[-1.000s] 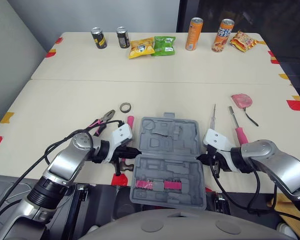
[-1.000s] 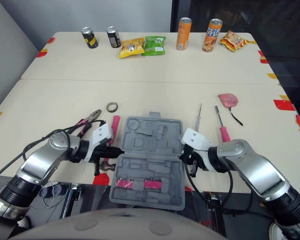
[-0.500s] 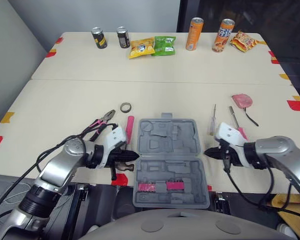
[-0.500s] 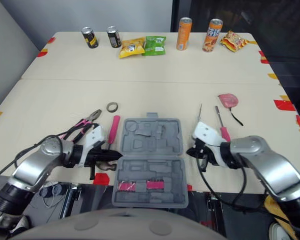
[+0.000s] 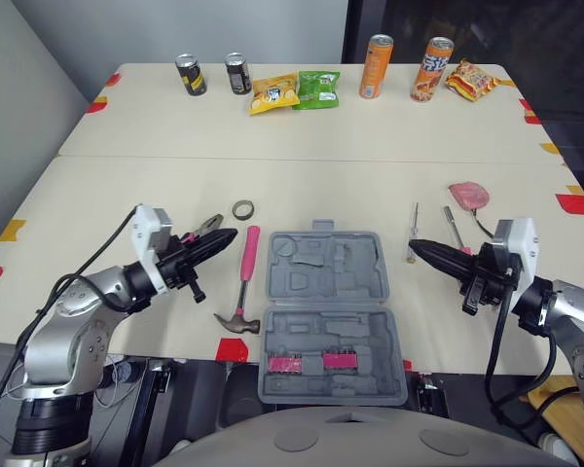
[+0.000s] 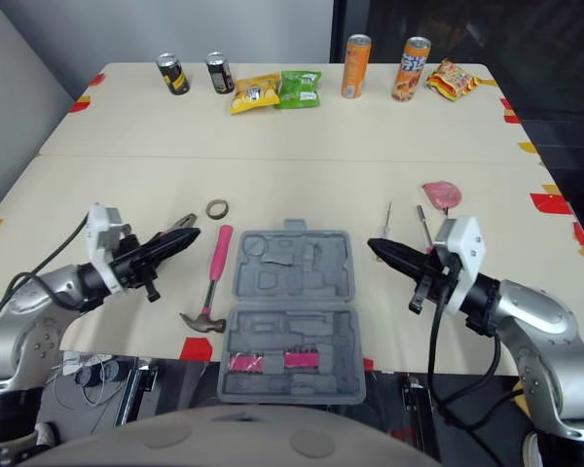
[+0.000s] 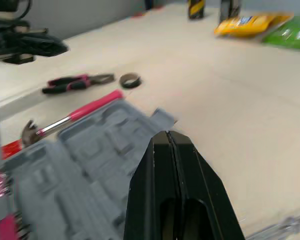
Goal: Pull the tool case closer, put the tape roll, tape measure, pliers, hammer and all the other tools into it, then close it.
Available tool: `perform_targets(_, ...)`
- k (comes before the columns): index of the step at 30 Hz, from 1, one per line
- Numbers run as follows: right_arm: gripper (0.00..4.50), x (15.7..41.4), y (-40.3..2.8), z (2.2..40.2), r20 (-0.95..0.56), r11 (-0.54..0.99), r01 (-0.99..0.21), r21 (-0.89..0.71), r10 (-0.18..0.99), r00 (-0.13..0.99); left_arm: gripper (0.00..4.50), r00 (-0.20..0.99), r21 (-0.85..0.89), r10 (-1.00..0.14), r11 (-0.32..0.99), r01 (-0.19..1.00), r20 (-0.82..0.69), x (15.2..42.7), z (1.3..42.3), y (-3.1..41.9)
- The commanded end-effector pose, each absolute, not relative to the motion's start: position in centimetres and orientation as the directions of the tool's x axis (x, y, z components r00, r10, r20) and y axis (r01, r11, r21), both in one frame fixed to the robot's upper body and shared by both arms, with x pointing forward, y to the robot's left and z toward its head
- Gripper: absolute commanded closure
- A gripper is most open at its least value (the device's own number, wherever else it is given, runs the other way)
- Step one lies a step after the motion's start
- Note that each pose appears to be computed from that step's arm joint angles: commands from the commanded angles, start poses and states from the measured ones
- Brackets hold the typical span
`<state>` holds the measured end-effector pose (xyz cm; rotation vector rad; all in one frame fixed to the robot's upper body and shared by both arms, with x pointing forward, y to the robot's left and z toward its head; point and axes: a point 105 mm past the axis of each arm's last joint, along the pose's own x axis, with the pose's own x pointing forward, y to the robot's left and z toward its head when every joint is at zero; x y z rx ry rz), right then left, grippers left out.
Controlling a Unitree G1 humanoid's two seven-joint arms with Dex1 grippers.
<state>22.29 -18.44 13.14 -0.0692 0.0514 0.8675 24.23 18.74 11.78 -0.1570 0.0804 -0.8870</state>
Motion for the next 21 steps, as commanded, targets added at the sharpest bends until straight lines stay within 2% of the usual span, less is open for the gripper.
perform_targets(1,3.95,21.7,-20.4,13.0,-0.043,0.656,-0.744,-0.124,0.746,0.665,3.96,0.635,-0.162,-0.771,0.622,0.766,0.040,23.1,12.4,20.2)
perform_targets(2,3.67,21.0,-21.4,12.5,-0.048,0.659,-0.742,-0.123,0.743,0.667,3.70,0.647,-0.177,-0.762,0.634,0.753,0.024,22.5,11.9,21.1)
perform_targets(5,2.60,18.8,-24.3,11.1,-0.088,0.684,-0.721,-0.107,0.716,0.692,2.57,0.696,-0.187,-0.718,0.687,0.702,-0.026,21.0,11.0,24.1)
perform_targets(12,0.18,14.2,-31.5,9.1,-0.178,0.799,-0.595,-0.084,0.575,0.798,0.07,0.782,-0.208,-0.601,0.796,0.568,-0.165,16.6,8.0,30.8)
perform_targets(13,0.02,13.8,-32.2,9.0,-0.186,0.808,-0.583,-0.084,0.562,0.806,0.00,0.789,-0.208,-0.589,0.805,0.556,-0.175,16.3,7.7,31.2)
perform_targets(16,0.02,13.1,-33.3,8.5,-0.202,0.819,-0.568,-0.078,0.545,0.814,0.00,0.792,-0.211,-0.579,0.813,0.543,-0.193,15.7,7.0,31.7)
perform_targets(21,0.02,13.9,-33.3,8.8,-0.196,0.811,-0.578,-0.090,0.555,0.808,0.00,0.784,-0.202,-0.590,0.806,0.557,-0.194,16.0,6.8,31.3)
